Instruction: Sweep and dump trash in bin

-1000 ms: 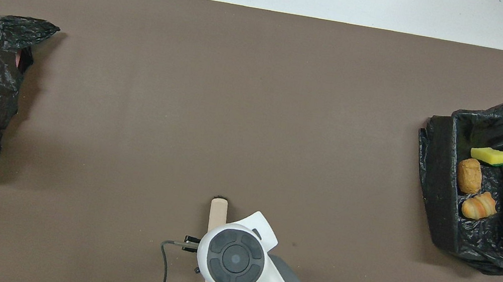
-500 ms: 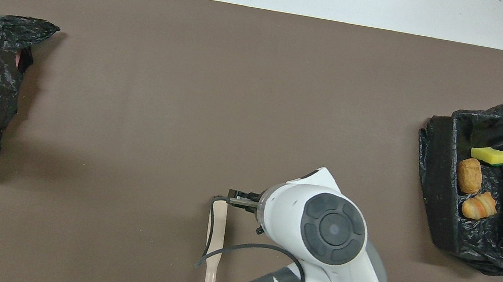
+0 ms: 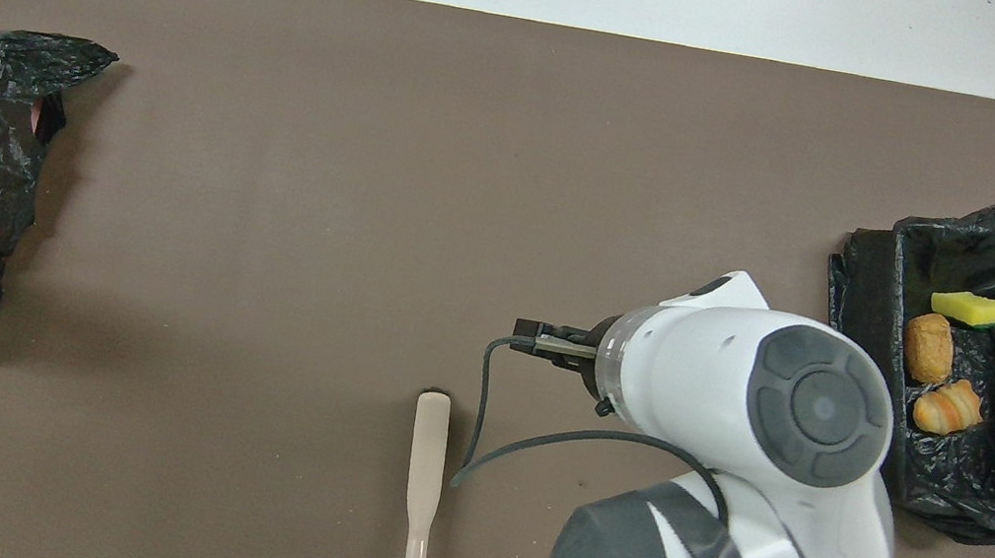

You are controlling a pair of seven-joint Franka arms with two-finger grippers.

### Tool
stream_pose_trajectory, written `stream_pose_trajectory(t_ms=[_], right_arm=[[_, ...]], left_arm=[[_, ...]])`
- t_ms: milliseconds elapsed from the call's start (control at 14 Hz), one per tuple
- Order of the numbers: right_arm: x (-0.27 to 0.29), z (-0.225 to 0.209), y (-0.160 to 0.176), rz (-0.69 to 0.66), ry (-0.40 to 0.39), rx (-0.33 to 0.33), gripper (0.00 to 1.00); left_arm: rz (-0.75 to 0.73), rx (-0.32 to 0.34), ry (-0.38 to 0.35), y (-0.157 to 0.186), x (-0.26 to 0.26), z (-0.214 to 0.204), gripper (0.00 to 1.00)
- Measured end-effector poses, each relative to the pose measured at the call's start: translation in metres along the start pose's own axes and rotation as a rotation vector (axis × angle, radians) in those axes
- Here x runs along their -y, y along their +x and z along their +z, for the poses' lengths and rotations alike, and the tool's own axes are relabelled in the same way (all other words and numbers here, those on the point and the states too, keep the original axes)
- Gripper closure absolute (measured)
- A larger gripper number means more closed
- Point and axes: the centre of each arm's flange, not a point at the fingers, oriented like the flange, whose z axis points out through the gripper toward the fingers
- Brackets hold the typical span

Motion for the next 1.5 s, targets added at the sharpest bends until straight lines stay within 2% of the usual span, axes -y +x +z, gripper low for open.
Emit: stream_pose_trajectory(t_ms=[143,571,786,1000,1214,1500], right_arm=[[-0.013,-0.015,0.011,0.001,-0.025,-0.022,0.0],[-0.059,-0.044,0.038,0.064,-0.102,-0.05,0.0],[-0.081,-0.072,0.047,0.086,-0.172,-0.053,0.0],[-0.099,-0.09,0.055,0.12,-0.201,-0.011,0.0],[-0.108,-0.095,0.068,0.128,-0.221,-0.02,0.0],[-0.122,-0.097,0.076,0.132,-0.228,-0.01,0.0]], left_arm=[[-0.016,-0.038,-0.034,0.001,0.002,-0.017,0.68],[-0.099,-0.372,-0.096,0.04,0.004,-0.035,0.68],[-0.079,-0.47,-0.103,0.066,0.012,-0.066,0.68],[-0.105,-0.607,-0.111,0.082,0.015,-0.081,0.68],[-0.134,-0.647,-0.133,0.108,0.02,-0.114,0.68],[-0.199,-0.704,-0.189,0.17,0.023,-0.173,0.68]])
